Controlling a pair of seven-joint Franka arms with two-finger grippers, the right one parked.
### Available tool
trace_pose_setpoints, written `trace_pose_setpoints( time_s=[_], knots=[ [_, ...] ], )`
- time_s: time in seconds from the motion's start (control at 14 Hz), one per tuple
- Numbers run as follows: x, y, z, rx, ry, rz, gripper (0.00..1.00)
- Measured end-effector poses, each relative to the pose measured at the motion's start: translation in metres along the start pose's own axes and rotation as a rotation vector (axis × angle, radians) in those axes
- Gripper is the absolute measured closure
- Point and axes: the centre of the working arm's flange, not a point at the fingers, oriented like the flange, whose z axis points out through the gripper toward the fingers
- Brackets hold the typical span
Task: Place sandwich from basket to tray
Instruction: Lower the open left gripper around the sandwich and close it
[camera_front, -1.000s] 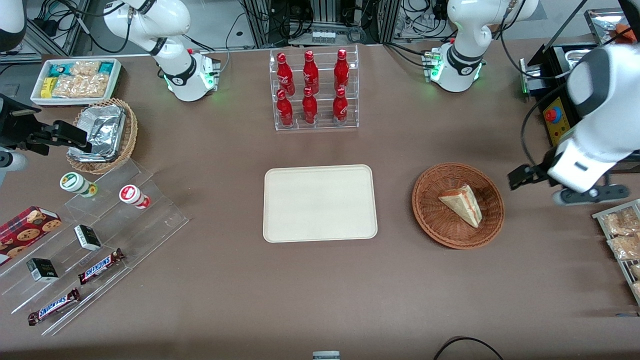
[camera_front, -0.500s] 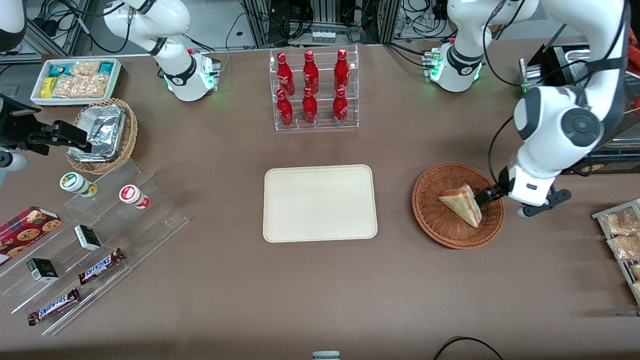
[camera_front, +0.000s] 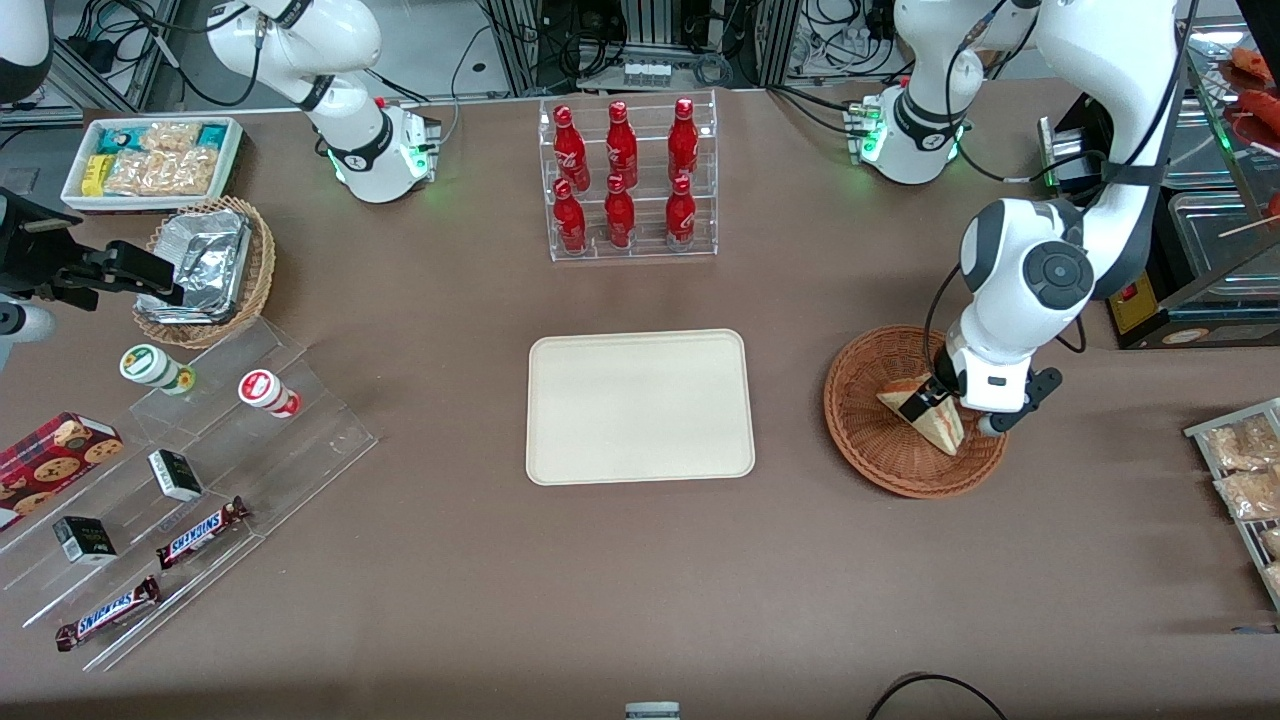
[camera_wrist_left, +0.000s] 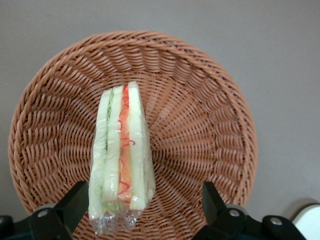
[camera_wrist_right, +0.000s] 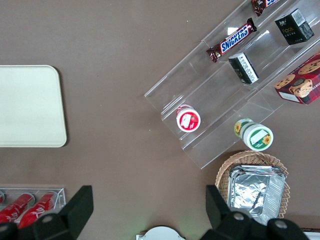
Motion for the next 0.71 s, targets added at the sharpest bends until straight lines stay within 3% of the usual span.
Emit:
trace_pose_setpoints(
  time_s=[0.71],
  knots=[
    [0.000,-0.010,0.036,0.049,-0.047,-0.013,0.01]
  ],
)
